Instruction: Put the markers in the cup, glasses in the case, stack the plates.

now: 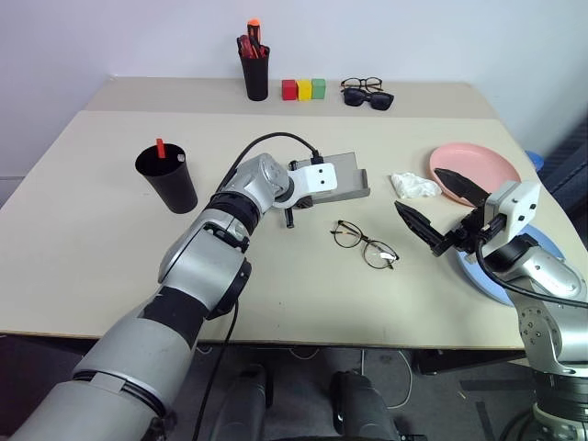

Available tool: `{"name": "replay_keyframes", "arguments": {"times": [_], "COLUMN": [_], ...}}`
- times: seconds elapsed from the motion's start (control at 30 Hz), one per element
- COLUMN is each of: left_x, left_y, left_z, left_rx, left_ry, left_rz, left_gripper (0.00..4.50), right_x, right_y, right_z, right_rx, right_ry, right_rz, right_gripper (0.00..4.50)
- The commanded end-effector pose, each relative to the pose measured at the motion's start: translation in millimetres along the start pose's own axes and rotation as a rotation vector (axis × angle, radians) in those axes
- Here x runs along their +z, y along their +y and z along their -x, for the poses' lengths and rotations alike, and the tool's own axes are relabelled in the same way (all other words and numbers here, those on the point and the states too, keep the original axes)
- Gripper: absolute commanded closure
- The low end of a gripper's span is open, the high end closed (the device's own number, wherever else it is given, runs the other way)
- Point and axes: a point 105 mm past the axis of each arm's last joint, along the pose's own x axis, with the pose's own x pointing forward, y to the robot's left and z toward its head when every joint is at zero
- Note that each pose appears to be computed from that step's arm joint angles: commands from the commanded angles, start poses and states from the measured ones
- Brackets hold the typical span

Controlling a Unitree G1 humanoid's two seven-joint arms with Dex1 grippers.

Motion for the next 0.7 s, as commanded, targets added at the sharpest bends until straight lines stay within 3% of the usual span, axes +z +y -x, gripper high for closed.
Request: {"name": "replay_keyframes", "arguments": {"times": [0.03,0.5,0.6,0.7], "left_x": [6,6,13,0], "left_y": [7,22,13,-8], "left_z": [8,67,84,95], "left_rx": [0.000,-0.025,0.017,-0.037], "left_ry": [-0.028,-0.229,-0.385,-0.387], "left_rz": [-0.028,-0.053,-0.073,-0.065], "left_gripper": [4.40,4.40,4.40,4.40], "right_x": [9,7,7,6], "right_y": [0,0,0,0], "right_z": [1,3,3,3], "right_rx": [-0.003,-0.017,-0.014,-0.012], "right_ry": [-0.032,-0.028,-0.027,-0.025], "right_rz": [0.029,0.025,0.021,0.019], "right_gripper": [0.00,0.00,0.00,0.00]}}
